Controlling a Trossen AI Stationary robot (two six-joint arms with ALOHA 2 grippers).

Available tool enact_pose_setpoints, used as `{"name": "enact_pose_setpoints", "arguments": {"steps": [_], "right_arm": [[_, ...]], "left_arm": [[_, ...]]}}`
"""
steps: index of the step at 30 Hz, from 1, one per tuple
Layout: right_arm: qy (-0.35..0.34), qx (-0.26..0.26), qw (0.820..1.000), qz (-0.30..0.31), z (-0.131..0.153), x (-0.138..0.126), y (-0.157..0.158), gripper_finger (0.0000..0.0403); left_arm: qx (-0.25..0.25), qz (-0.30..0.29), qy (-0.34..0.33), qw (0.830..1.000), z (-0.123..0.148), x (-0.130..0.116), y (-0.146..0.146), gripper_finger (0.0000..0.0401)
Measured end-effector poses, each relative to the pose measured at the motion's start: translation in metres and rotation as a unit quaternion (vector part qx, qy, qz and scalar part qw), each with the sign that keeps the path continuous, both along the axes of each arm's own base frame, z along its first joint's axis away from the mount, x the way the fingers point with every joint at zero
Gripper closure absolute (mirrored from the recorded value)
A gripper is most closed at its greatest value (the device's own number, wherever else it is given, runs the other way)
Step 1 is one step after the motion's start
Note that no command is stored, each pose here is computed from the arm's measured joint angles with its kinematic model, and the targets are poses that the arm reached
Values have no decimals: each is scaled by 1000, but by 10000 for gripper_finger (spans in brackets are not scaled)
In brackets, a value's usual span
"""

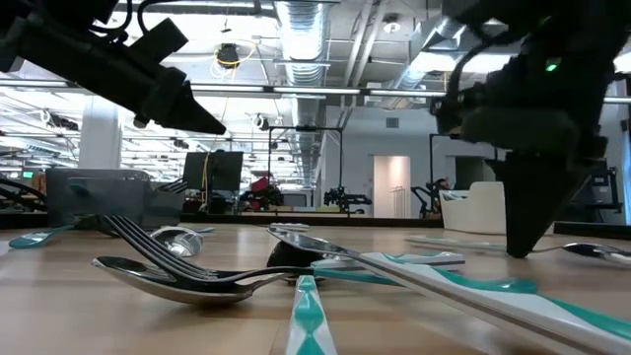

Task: Sort silverware by color (type)
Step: Put the blue patterned spoon into the top right white bin

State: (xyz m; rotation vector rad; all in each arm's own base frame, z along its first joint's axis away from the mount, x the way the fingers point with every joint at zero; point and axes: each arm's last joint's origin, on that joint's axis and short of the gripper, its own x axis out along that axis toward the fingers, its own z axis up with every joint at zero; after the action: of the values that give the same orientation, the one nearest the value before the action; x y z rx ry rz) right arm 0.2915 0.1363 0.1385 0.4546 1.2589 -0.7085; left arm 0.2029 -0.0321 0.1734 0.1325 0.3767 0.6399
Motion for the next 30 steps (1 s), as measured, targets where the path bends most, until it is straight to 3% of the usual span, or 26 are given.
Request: {"name": "enact_pose_setpoints", "arguments": {"steps": [3, 8, 13, 17, 21, 26, 30], "right_arm": [[28, -26, 999, 1, 13, -7, -18, 382], [19, -85, 996, -10, 64, -21, -64, 385], [-46, -133, 990, -27, 116, -38, -115, 385], [-52, -150, 987, -22, 137, -53, -147, 381], [-43, -120, 991, 31, 129, -52, -161, 350], [-53, -76, 992, 84, 83, -27, -159, 307], [-16, -57, 993, 103, 53, -14, -154, 283]], "left_arm": [[5, -2, 5, 1000, 0, 0, 0, 214], [15, -5, 12, 1000, 0, 0, 0, 214], [16, -5, 15, 1000, 0, 0, 0, 214], [18, -4, 24, 1000, -2, -1, 0, 214], [13, 1, 33, 999, -5, -3, 1, 214], [2, 8, 27, 1000, -5, -3, 1, 214], [-3, 9, 26, 1000, -6, -3, 1, 214]]}}
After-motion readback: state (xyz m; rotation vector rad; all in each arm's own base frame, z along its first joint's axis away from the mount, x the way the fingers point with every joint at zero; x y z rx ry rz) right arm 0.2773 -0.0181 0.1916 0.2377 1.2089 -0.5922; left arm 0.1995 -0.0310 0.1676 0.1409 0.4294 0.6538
